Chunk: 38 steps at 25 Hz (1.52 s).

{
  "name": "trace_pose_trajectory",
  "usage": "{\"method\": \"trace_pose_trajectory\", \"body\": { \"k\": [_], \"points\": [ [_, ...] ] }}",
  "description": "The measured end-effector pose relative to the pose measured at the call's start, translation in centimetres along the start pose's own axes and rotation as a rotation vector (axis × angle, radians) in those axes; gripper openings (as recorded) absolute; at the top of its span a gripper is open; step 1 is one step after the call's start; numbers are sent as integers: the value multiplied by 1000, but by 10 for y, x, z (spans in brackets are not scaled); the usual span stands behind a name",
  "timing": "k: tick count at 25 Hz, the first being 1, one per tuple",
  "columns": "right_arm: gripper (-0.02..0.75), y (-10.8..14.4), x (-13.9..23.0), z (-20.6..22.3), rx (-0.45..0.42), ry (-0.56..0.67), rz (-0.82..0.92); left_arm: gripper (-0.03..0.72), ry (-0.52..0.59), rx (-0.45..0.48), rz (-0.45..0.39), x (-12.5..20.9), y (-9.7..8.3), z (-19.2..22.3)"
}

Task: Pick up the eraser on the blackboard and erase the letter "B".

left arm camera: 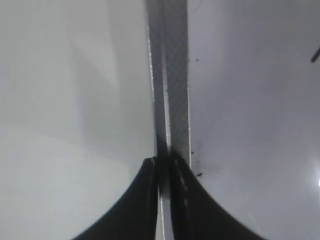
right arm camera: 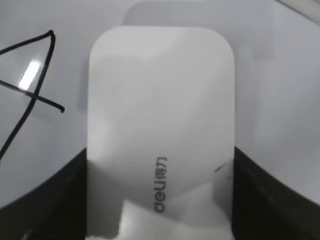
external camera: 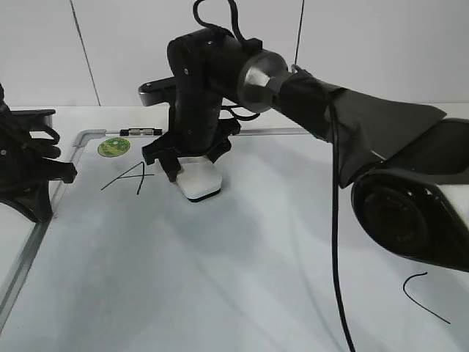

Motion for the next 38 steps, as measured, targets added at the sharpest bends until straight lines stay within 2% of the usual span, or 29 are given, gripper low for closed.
{"method": "trace_pose_trajectory", "body": {
  "k": [5, 9, 11, 17, 20, 22, 28, 35, 38],
  "points": [
    [552, 0, 0, 1, 24, -3, -12, 31, 0, 0, 0, 0, 0, 0],
    [552, -16, -2, 2, 16, 1, 34, 31, 0, 0, 0, 0, 0, 0],
    [552, -26, -4, 2, -5, -7, 72, 31, 0, 0, 0, 0, 0, 0],
    [552, -86, -8, 3, 29, -30, 188, 31, -2, 0, 2, 0, 0, 0],
    [552, -91, -8, 3, 32, -30, 198, 31, -8, 0, 2, -1, 0, 0],
    [552, -90, -8, 3, 39, -30, 191, 31, -8, 0, 2, -1, 0, 0],
    [552, -66, -8, 6, 83, -35, 109, 31, -8, 0, 2, -1, 0, 0],
    [552, 5, -4, 5, 12, -31, 12, 31, -6, 0, 2, -1, 0, 0],
    [552, 17, -2, 5, -2, -30, -7, 31, -6, 0, 2, -1, 0, 0]
  ]
}}
Point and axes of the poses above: a point on each arm's last joint axis where the gripper is mounted, z pointing out along that axis toward the gripper, y along the wrist's bending axis when the last joint is at zero, x = y × z, the point moved 6 cm from there along z, pointing out along that axis toward the gripper
